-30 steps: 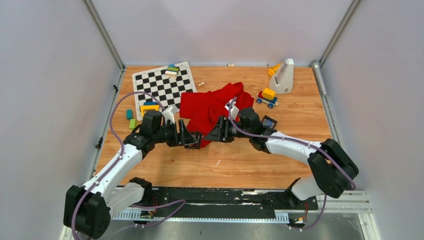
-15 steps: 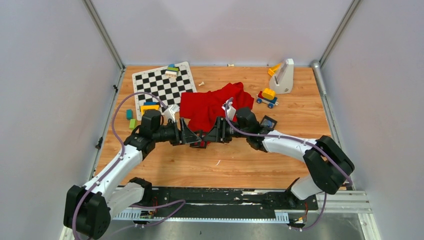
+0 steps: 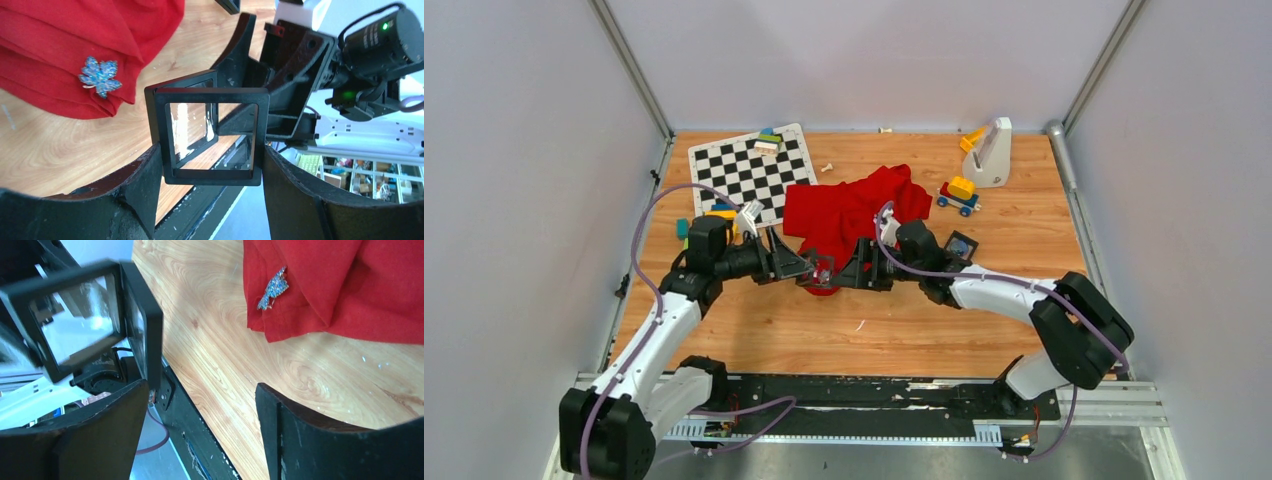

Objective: Remove the brooch from the garment

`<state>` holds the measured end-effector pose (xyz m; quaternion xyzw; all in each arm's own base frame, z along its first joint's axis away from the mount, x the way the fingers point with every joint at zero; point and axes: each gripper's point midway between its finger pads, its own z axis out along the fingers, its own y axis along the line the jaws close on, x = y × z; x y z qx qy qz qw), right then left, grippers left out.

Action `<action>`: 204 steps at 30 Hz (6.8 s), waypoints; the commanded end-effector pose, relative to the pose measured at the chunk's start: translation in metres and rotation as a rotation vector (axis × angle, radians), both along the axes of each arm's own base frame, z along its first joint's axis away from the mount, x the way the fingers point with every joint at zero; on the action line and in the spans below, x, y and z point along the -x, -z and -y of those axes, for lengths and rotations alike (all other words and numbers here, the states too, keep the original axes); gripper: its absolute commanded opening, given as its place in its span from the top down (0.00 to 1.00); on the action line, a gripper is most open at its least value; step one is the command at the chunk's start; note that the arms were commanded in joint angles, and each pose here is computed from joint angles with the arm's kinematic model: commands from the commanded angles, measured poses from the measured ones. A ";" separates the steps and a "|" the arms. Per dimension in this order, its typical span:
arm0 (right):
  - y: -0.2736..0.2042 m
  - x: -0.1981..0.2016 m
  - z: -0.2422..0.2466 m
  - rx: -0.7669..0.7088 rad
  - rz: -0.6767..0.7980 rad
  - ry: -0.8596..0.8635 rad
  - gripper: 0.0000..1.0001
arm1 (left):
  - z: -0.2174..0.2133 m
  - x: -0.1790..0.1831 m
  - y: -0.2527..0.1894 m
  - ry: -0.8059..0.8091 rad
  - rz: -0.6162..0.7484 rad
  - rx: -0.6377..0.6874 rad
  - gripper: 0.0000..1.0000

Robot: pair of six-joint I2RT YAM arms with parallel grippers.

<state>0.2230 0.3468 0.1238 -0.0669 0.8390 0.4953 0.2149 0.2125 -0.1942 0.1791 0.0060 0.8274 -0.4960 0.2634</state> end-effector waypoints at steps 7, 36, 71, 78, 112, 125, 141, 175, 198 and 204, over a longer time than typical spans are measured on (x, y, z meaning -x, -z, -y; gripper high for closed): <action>-0.015 0.001 0.011 0.018 0.126 -0.013 0.23 | -0.056 -0.034 -0.019 -0.241 0.124 -0.236 0.72; 0.052 -0.065 -0.044 0.131 -0.145 0.118 0.62 | -0.080 -0.046 -0.035 -0.277 0.216 -0.384 0.72; 0.048 -0.073 -0.053 0.129 -0.124 0.080 1.00 | -0.072 -0.041 -0.026 -0.243 0.190 -0.345 0.73; 0.054 -0.071 -0.052 0.136 -0.137 0.079 0.78 | -0.075 -0.040 -0.026 -0.248 0.193 -0.358 0.73; 0.082 -0.082 -0.048 0.226 -0.138 0.125 0.58 | -0.072 -0.039 -0.024 -0.225 0.194 -0.351 0.73; 0.100 -0.083 -0.052 0.496 0.012 0.155 0.56 | -0.071 -0.039 -0.025 -0.220 0.197 -0.348 0.73; 0.074 -0.060 -0.068 0.430 0.008 0.082 0.87 | -0.071 -0.038 -0.025 -0.222 0.198 -0.349 0.73; -0.066 -0.045 -0.004 -0.040 0.000 0.049 1.00 | -0.026 -0.038 -0.003 -0.112 0.043 -0.035 0.76; -0.083 -0.041 -0.042 -0.198 -0.063 -0.093 1.00 | -0.003 -0.039 -0.004 -0.023 -0.011 0.129 0.79; -0.078 -0.044 -0.047 -0.192 -0.069 -0.096 1.00 | 0.001 -0.037 -0.001 -0.004 -0.020 0.122 0.79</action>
